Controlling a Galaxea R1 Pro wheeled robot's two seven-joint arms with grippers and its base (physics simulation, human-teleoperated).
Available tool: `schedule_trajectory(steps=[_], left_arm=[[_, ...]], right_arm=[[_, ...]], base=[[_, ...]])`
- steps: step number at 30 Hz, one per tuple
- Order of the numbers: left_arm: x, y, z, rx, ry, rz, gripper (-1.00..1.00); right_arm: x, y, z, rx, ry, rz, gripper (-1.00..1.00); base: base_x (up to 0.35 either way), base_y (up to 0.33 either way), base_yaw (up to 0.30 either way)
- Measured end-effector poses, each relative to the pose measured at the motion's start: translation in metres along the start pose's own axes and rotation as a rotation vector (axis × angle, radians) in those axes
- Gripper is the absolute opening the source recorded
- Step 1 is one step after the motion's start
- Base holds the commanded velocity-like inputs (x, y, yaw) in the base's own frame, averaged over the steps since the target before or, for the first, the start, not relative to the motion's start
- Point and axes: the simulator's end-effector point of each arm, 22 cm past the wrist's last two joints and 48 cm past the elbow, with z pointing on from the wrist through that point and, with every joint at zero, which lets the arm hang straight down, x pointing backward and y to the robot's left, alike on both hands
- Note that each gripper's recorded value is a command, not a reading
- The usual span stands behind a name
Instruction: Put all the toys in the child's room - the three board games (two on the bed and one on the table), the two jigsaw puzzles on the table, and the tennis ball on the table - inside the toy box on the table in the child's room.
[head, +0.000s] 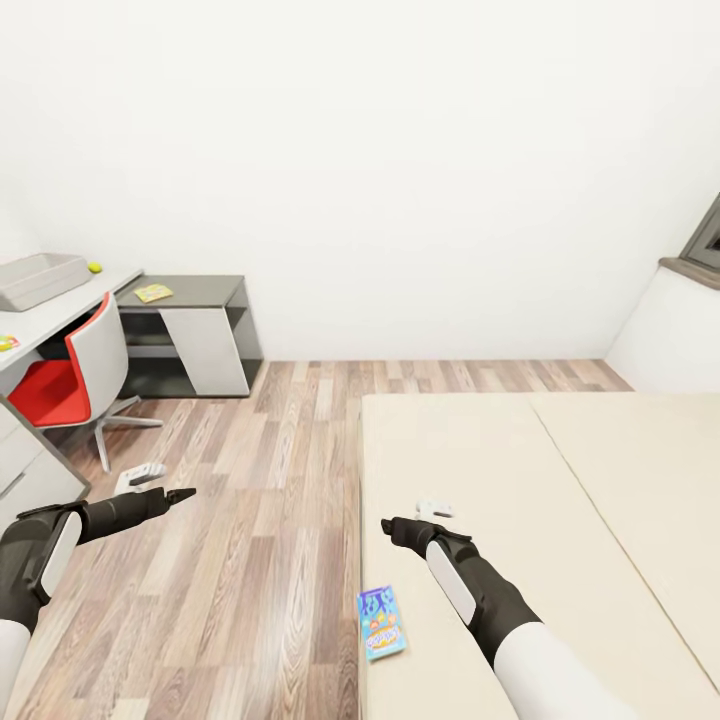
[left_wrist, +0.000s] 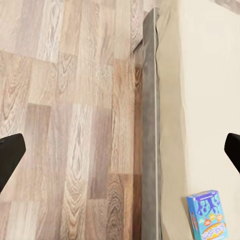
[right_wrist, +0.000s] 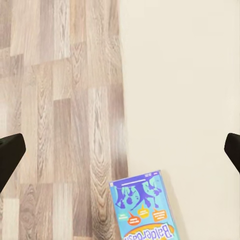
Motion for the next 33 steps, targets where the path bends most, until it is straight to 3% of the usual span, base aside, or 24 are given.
schedule_trajectory(steps=[16,33], left_arm=[[-0.009,-0.005,-0.008,0.007,-0.021,0.005,1.0],[-0.009,-0.006,-0.008,0.008,-0.02,0.005,1.0]], right_arm=[[-0.011,0.004,-0.007,-0.005,-0.022,-0.005,1.0],[-0.012,0.005,-0.008,-0.006,-0.024,-0.006,1.0]], base=[[0.0,0.033,0.0],[0.0,0.264,0.0]])
